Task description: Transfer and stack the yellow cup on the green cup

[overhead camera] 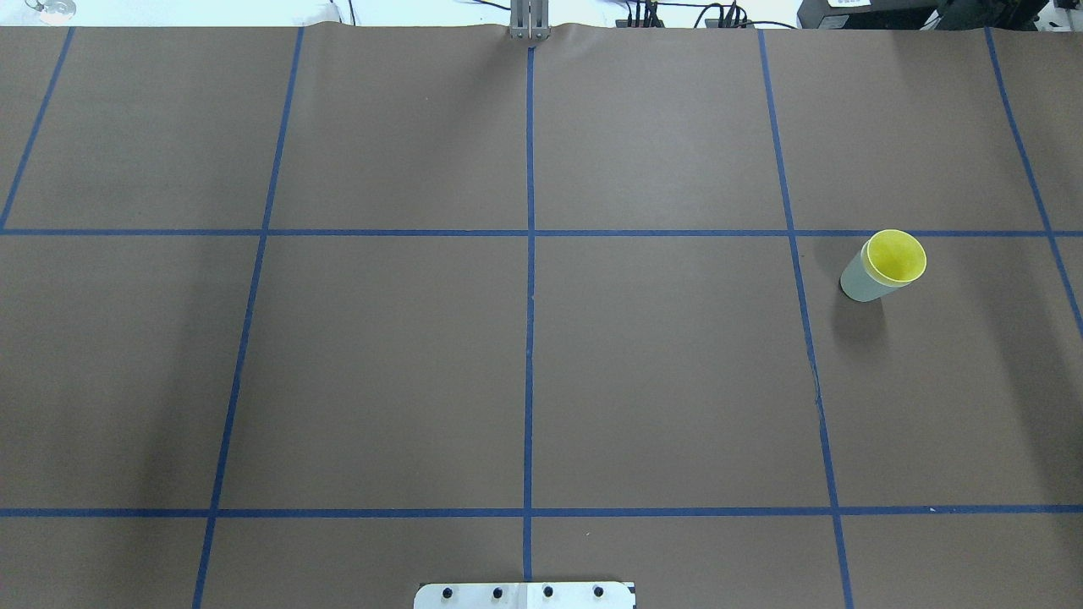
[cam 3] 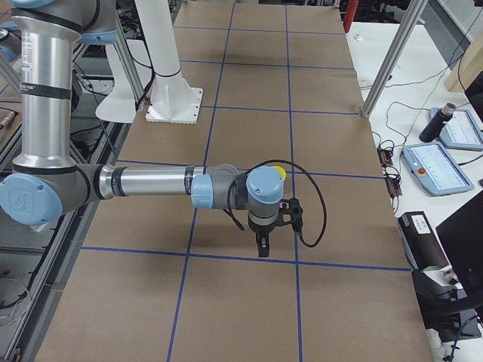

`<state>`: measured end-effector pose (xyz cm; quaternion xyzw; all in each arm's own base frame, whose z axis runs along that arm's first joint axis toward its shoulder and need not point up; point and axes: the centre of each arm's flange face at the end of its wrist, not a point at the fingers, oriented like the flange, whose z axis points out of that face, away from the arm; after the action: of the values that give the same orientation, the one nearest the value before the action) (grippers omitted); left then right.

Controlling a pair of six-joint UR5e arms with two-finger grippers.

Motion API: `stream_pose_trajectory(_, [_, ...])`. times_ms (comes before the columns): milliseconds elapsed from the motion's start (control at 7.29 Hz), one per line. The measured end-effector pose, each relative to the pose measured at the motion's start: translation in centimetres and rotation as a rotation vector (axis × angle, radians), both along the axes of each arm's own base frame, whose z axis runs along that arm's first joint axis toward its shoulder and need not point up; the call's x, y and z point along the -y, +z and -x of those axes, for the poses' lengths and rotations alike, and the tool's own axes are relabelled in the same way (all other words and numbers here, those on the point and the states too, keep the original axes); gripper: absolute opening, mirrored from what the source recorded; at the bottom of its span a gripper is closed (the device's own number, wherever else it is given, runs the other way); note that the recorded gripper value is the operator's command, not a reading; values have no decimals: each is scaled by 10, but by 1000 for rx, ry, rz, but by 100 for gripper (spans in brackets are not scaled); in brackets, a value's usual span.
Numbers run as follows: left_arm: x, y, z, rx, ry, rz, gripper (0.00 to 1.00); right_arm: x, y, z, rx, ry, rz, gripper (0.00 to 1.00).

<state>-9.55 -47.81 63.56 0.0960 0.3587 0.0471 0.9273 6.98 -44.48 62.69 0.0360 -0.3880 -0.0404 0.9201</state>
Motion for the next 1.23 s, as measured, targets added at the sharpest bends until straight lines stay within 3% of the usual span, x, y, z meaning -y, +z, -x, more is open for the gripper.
stream_pose_trajectory(1234, [-9, 9, 0, -2, -4, 28, 100, -1, -1, -5, -7, 15, 9, 100])
